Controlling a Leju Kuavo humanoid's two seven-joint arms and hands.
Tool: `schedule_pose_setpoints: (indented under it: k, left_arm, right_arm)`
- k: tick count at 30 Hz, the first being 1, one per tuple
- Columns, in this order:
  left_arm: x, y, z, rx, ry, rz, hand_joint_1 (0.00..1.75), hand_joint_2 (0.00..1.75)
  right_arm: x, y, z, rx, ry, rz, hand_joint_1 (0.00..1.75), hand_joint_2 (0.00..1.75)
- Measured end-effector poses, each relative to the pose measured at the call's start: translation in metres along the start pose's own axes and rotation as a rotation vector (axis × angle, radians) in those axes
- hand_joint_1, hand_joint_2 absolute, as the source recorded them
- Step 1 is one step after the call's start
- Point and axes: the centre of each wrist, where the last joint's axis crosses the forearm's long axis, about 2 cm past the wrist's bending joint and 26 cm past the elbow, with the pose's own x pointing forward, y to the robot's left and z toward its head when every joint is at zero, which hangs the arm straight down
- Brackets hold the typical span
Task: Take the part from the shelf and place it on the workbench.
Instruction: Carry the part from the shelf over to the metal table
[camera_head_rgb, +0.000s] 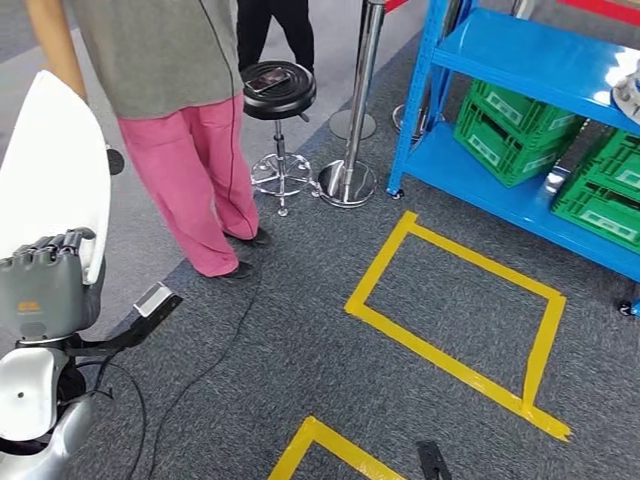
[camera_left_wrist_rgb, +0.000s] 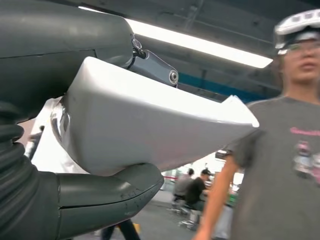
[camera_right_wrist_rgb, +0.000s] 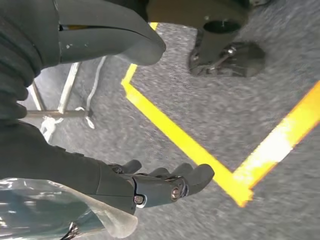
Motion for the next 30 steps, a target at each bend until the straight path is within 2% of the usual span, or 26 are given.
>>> schedule_pose_setpoints:
  k: [30]
  left_arm:
    - [-0.0044,-0.0002,-0.0038,0.006,0.016,-0.018,1.75,1.75]
  right_arm:
    - [-0.0003,-0.0003,-0.0001,0.008,0.001,0.021,0.00,1.75]
